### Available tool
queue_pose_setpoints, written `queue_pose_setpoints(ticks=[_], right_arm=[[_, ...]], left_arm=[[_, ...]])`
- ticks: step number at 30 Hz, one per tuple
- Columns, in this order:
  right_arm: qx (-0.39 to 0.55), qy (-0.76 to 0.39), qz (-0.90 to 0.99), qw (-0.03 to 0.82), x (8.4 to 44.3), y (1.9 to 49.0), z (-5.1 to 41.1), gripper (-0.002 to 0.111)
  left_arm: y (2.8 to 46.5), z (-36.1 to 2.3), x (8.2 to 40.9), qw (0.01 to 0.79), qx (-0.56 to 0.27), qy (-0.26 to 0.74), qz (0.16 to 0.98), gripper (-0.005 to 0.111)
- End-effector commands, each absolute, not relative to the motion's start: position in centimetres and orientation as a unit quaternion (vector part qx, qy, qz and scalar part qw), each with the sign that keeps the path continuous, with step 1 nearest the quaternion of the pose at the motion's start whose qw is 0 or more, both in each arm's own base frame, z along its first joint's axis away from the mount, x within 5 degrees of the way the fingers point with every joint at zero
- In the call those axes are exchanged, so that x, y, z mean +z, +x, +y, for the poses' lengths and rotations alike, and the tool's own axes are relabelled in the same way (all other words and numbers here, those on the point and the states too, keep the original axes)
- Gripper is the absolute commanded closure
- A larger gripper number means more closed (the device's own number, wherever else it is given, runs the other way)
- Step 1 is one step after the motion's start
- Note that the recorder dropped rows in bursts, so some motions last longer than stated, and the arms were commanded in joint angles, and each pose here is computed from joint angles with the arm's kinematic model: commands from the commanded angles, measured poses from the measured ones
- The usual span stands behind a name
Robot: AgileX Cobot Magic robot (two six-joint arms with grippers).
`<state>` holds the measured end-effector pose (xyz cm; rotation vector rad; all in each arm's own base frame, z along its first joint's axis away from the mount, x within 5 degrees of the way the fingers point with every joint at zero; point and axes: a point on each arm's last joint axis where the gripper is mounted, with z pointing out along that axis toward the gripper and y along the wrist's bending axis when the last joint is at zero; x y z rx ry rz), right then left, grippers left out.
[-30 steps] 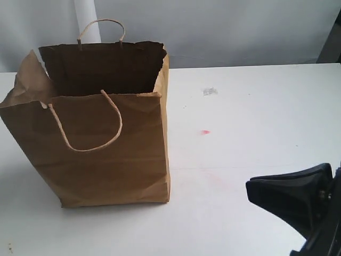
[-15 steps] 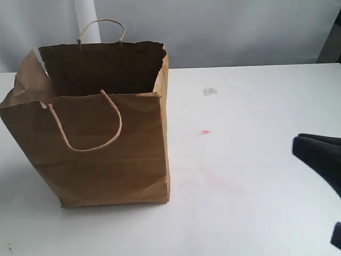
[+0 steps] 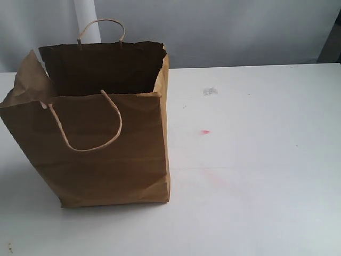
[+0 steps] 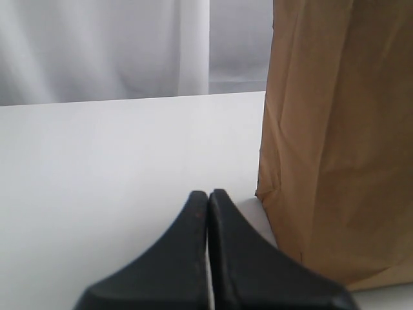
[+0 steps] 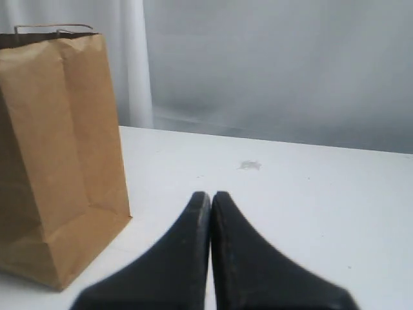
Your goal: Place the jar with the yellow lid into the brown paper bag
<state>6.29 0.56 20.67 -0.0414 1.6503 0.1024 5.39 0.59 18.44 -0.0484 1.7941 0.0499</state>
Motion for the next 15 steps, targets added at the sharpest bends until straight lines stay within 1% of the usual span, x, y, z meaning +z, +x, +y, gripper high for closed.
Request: queue_pose_setpoints(ticks=[1,3,15], right_arm=[[0.031,-0.017,0.730,0.682,20.04,5.92,0.38,0.108],[0.031,-0.016,0.741,0.670,19.74,5.88,0.36,0.108],[0.031,-0.016,0.741,0.671,19.75,5.88,0.36,0.108]], left_arm=[[5.42,0.53,18.58,0.627,0.017,-0.021,0.779,0.106],[5.42,0.53,18.58,0.627,0.017,-0.021,0.779,0.106],[5.42,0.53,18.58,0.627,0.017,-0.021,0.779,0.106]])
